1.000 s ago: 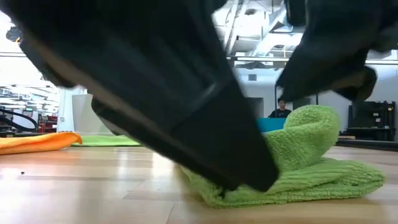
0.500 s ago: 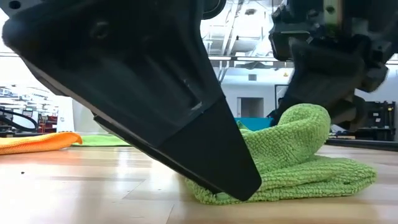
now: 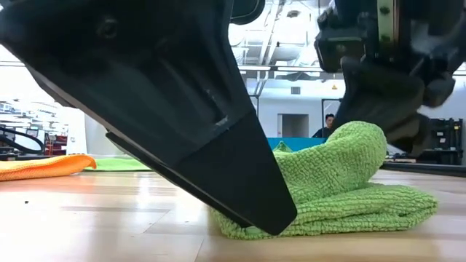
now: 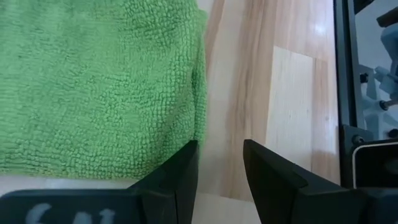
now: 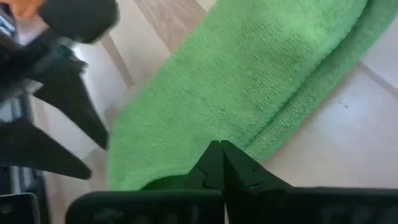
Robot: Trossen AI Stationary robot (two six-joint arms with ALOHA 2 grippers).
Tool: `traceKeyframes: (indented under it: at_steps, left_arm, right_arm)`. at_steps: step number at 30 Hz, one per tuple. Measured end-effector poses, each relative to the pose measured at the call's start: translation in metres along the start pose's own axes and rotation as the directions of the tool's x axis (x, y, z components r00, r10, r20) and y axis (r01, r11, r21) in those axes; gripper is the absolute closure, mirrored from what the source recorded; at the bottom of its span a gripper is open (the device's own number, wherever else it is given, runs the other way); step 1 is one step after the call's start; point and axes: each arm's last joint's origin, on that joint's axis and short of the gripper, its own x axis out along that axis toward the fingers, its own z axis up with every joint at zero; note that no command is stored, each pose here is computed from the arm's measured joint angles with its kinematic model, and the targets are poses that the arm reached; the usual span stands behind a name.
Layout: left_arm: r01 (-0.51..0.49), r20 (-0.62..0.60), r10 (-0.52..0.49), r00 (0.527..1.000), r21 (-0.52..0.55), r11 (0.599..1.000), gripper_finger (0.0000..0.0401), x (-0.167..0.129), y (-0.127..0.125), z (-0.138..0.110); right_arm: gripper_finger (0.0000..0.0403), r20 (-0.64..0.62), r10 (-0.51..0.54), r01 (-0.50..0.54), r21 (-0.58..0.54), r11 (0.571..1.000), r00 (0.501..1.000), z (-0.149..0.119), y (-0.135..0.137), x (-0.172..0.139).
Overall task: Fold microfiber towels
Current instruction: Fold the right green towel
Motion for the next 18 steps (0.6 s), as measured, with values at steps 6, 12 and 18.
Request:
traceKeyframes:
  at_steps: [6,12,18]
  left_arm:
    - [0.043,-0.011,-0.043,0.999,0.0,0.999,0.0278,-0.01,-0.003,0.006]
    - [-0.003,0.168,-0.01,0.986,0.08,0.997,0.0278,-0.055,-0.013,0.033]
    - [-0.063,0.168,0.043,0.985,0.114,0.992,0.0278,-0.036,-0.012,0.017]
  right_arm:
    - [0.0361,0.052,0.035,-0.035,-0.001,0.999,0.998,0.005,0.007,-0.012]
    - [0.035,0.109,0.199,-0.189,-0.097,0.977,0.974,-0.003,0.029,-0.023]
    - [0.0361,0.096,0.159,-0.15,-0.096,0.984,0.983,-0.009,0.024,-0.013]
